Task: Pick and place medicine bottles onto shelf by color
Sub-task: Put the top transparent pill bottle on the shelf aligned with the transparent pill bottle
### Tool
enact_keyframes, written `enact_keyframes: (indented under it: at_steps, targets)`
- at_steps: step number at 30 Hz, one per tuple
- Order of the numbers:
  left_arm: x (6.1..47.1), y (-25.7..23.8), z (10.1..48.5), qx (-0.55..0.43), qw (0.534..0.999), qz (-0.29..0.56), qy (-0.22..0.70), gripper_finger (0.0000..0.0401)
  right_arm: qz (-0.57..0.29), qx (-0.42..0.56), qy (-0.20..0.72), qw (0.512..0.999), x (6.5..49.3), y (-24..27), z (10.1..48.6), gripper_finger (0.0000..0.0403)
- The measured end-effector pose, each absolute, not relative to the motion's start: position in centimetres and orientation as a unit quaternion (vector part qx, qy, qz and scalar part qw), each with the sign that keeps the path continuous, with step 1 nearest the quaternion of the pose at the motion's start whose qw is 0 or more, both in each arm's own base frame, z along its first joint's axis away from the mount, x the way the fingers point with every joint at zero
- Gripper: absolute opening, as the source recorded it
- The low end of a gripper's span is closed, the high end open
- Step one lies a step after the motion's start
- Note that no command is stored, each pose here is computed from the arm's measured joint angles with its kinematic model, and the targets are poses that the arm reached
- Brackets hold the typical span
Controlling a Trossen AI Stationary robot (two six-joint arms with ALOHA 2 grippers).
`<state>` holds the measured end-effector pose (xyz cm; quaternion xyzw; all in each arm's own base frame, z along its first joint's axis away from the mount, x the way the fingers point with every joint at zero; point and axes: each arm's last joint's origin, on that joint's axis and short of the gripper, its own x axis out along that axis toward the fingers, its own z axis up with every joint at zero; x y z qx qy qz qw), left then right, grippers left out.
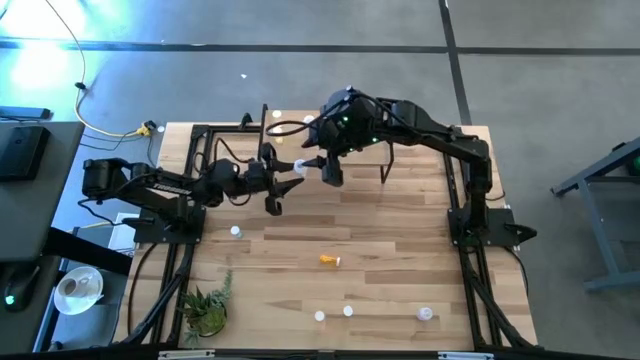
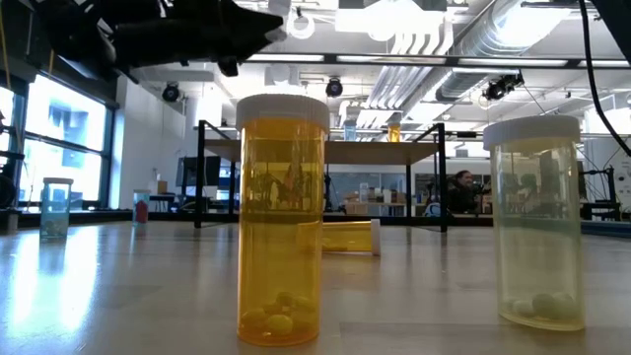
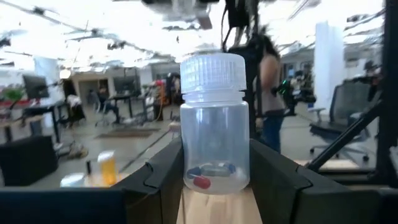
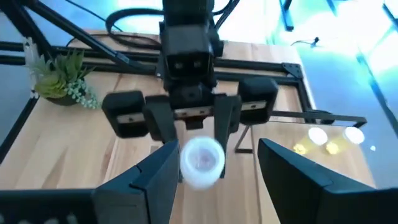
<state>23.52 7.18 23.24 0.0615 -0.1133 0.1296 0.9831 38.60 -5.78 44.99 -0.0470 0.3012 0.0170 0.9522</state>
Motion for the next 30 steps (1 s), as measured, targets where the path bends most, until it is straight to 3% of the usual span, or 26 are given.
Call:
enact_keyframes:
  at_steps: [8, 26, 30]
  targets:
    - [23.5, 6.8, 23.7, 0.067, 0.983, 0.108, -0.136, 0.0146, 0.072, -0.027, 0.306, 0.949, 39.7, -5.6, 43.8, 0.0209]
    - [23.5, 6.7, 23.7, 0.066, 0.982, 0.111, -0.138, 0.0147, 0.073, -0.017, 0.332, 0.940, 41.5, -5.8, 41.7, 0.0208]
    - [23.5, 6.8, 23.7, 0.065, 0.981, 0.116, -0.137, 0.0147, 0.071, -0.014, 0.334, 0.940, 41.5, -5.8, 41.7, 0.0191]
